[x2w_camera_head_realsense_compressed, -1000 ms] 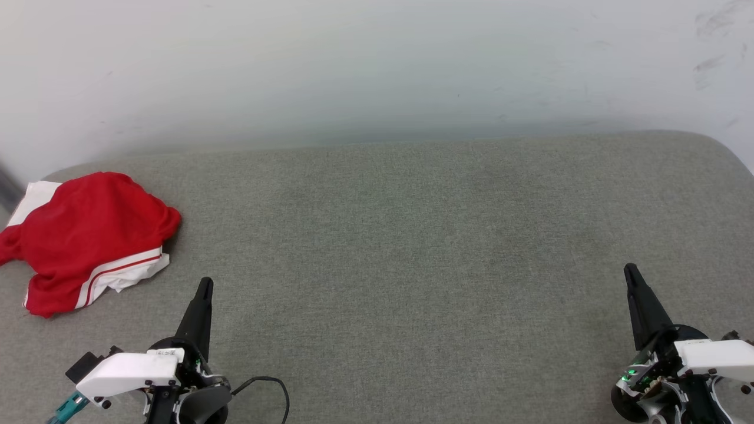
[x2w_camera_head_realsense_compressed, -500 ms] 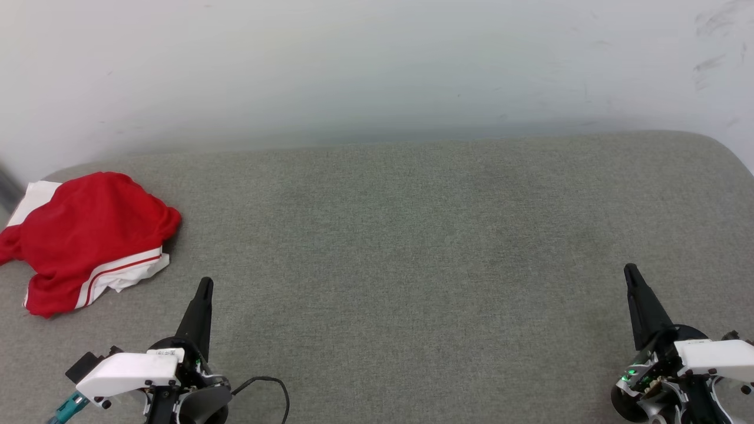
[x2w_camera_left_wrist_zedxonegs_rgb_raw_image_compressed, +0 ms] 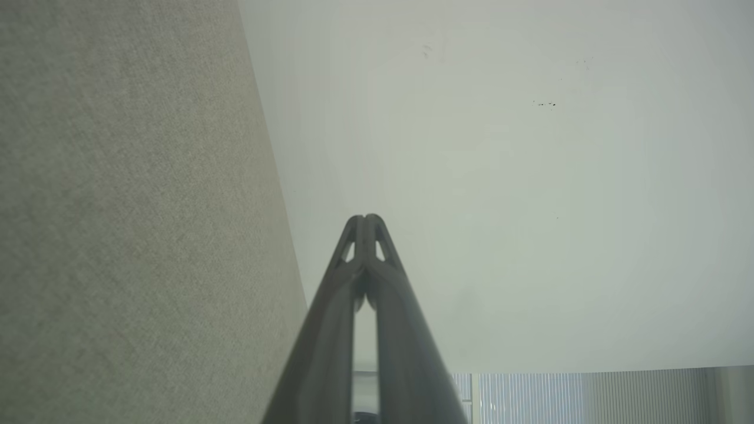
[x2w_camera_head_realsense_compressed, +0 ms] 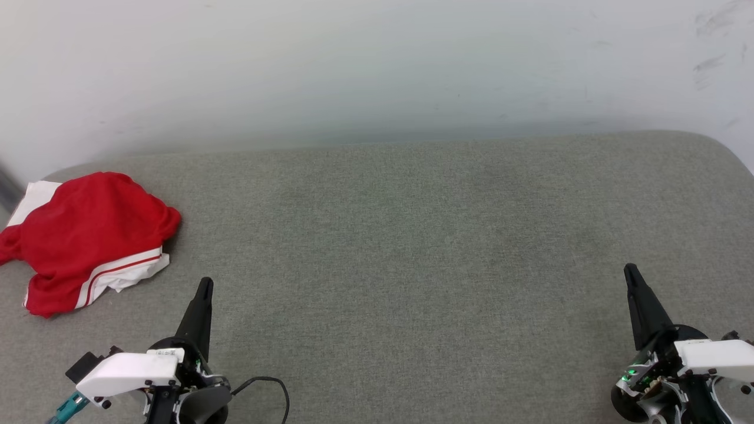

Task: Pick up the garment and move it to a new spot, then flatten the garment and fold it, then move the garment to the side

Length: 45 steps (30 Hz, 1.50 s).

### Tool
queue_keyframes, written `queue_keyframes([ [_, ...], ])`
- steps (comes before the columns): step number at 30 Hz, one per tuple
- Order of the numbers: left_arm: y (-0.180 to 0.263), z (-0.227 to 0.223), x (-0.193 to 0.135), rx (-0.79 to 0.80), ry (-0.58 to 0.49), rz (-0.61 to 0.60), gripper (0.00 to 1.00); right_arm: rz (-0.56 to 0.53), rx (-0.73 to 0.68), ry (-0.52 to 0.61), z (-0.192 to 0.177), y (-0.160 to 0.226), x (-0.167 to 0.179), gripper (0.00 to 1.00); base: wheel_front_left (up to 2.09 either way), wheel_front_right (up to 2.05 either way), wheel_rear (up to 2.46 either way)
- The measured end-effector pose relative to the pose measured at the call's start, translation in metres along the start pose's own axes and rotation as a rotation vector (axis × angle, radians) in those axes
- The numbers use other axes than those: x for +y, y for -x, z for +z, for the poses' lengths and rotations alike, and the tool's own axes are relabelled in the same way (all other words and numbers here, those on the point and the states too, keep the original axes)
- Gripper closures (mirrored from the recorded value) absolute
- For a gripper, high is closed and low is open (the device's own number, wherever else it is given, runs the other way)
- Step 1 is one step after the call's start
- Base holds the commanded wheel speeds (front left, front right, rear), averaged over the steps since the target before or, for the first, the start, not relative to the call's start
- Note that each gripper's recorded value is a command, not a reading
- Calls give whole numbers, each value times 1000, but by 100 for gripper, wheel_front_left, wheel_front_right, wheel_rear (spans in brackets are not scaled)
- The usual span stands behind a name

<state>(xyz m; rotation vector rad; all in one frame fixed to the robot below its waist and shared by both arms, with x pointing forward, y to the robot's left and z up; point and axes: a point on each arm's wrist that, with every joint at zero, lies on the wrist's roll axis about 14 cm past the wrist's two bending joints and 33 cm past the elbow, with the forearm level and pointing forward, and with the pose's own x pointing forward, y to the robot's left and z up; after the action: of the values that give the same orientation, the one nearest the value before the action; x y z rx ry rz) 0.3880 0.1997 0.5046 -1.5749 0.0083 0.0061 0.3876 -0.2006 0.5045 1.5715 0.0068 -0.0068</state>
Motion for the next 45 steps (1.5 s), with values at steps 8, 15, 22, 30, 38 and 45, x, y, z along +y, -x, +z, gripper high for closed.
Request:
queue_keyframes([
  [8, 15, -1, 33, -5, 10, 97, 0, -97, -8, -4, 1, 16, -33, 0, 0, 0, 0],
  [15, 16, 0, 29, -26, -23, 86, 0, -94, -23, 31, 1, 16, -31, 0, 0, 0, 0],
  [22, 16, 5, 25, -54, -71, 74, 0, -104, -52, 87, 6, 20, -34, 0, 0, 0, 0],
  [30, 18, 22, 19, -115, -162, 64, 0, -80, -67, 243, 10, 17, -24, 0, 0, 0, 0],
  [38, 19, 42, 2, -180, -335, 30, 0, -41, -88, 471, 16, 15, -8, 0, 0, 0, 0],
  [45, 17, 43, -16, -203, -473, -4, 0, 42, -74, 689, 4, 10, 18, 0, 0, 0, 0],
])
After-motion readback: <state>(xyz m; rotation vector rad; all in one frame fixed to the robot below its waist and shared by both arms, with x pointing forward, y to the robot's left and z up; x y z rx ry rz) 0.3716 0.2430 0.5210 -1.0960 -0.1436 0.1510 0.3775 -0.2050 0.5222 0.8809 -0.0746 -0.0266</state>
